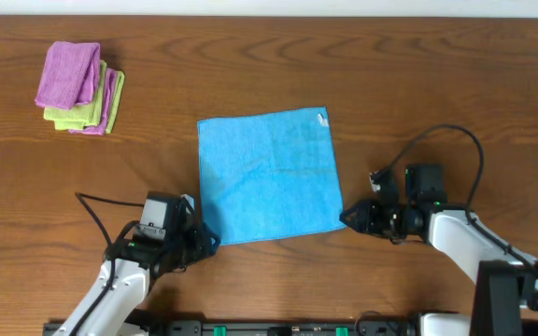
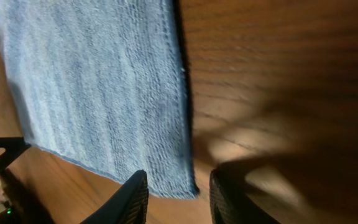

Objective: Fold the cloth
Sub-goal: 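Release the cloth and move both grippers to its near corners, then grasp the blue cloth's near corners with both grippers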

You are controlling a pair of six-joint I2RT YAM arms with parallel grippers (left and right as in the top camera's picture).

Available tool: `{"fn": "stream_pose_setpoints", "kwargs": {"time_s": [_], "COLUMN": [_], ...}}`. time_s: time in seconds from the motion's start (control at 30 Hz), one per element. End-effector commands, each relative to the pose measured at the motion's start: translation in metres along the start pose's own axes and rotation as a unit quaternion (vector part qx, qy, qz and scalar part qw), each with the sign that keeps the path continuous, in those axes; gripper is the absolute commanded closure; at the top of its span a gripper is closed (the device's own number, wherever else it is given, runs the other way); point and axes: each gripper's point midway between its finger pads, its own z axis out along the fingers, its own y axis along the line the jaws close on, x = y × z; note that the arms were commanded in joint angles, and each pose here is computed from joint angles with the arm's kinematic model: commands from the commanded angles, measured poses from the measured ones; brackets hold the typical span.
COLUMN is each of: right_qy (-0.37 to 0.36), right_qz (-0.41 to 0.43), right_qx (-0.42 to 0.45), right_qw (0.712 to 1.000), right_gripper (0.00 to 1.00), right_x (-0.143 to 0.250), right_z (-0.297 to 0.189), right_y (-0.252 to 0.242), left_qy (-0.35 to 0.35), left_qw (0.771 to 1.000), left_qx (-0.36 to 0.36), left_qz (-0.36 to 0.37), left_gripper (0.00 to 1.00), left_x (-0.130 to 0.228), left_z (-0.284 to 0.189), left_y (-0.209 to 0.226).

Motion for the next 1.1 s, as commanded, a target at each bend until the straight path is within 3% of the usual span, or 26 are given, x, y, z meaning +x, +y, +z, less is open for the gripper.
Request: {"fn": "stream_pose_setpoints", "kwargs": {"time_s": [0.0, 0.1, 0.17, 0.3, 0.77, 1.07], "right_qy": [0.028, 0.030, 0.030, 0.030, 0.040, -0.014], "right_qz": [0.002, 0.006, 0.004, 0.009, 0.003, -0.046], "right_qx": [0.025, 0.046, 0.046, 0.046, -0.009, -0.024], "right_qw": [0.999, 0.998, 0.998, 0.998, 0.999, 0.999], "right_gripper": [0.67, 0.69, 0.74, 0.98, 0.98, 0.99], "right_x": [0.014, 0.015, 0.015, 0.015, 0.000, 0.002], "right_z": [0.014, 0.018, 0.018, 0.018, -0.010, -0.073], "right_y": [-0.008, -0.010, -0.010, -0.010, 0.037, 0.084], "left_qy": [0.006, 0.005, 0.003, -0.005, -0.006, -0.057], "left_qw": [1.000, 1.000, 1.000, 1.000, 1.000, 0.994], "left_qx": [-0.025, -0.026, -0.026, -0.021, 0.017, 0.077], "left_qz": [-0.013, -0.013, -0.012, -0.009, 0.003, 0.047], "left_gripper": [0.59, 0.60, 0.66, 0.94, 0.94, 0.94], "left_x": [0.004, 0.004, 0.003, -0.001, -0.017, -0.021], "left_z": [0.004, 0.004, 0.004, 0.004, -0.012, -0.082], "left_y": [0.013, 0.013, 0.013, 0.011, -0.022, -0.070]}}
